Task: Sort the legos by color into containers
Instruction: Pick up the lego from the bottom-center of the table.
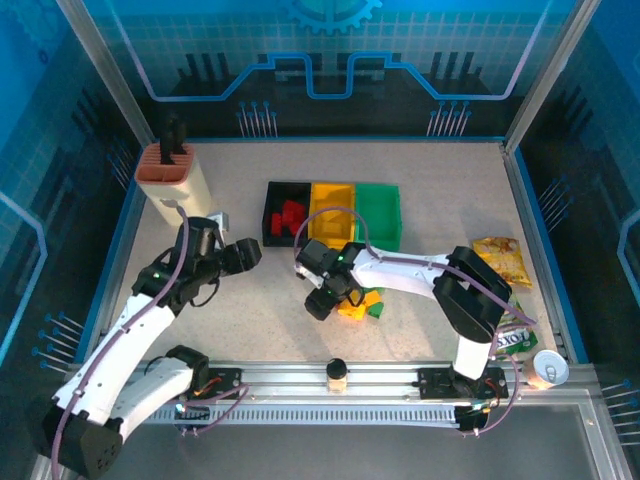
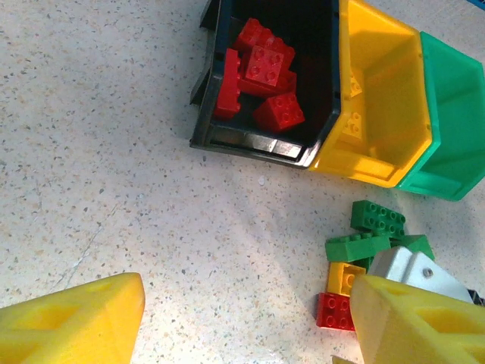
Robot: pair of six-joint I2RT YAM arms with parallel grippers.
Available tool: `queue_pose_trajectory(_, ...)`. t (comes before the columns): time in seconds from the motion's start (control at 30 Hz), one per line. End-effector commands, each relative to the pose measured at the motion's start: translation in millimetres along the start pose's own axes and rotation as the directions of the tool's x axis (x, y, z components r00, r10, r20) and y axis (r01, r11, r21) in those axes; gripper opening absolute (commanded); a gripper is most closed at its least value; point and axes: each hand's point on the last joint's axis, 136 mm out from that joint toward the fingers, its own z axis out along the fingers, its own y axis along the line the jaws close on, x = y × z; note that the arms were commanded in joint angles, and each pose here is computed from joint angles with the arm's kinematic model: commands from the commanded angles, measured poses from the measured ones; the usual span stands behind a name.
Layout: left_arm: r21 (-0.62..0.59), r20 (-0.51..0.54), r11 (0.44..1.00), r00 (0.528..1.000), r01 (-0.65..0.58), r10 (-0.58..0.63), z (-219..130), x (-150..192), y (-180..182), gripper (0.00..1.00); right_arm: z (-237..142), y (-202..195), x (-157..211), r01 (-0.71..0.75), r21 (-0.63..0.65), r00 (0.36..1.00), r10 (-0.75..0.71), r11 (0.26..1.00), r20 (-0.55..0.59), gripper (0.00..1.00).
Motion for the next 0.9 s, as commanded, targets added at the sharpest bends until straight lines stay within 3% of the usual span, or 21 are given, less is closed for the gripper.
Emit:
queue_pose_trajectory(0.0, -0.014, 0.0, 1.0, 1.0, 0.006, -0.006, -6, 5, 5, 0.73, 4, -5, 4, 0.0, 0.052, 0.999, 0.002, 0.999, -0.048, 0.78)
queue_pose_trajectory(0.5, -0.009, 0.006, 1.0, 1.0, 0.017, -0.017, -8, 6, 6, 0.72, 24, 18, 18, 0.005, 0.003, 0.996, -0.005, 1.0, -0.087, 0.72)
queue_pose_trajectory(0.63, -0.005, 0.004, 1.0, 1.0, 0.016, -0.016, -9, 7, 5, 0.72, 26, 19, 15, 0.009, 0.005, 0.996, -0.009, 1.0, -0.087, 0.6)
queue_pose_trajectory(0.77, -0.008, 0.013, 1.0, 1.0, 0.011, -0.011, -14, 5, 6, 0.72, 15, 19, 5, 0.018, 0.013, 0.999, -0.017, 1.0, -0.045, 0.41)
queue_pose_trajectory(0.87, -0.011, 0.021, 1.0, 1.0, 0.007, -0.007, -16, 4, 6, 0.72, 1, 20, -5, 0.027, 0.013, 1.0, -0.027, 1.0, -0.002, 0.35)
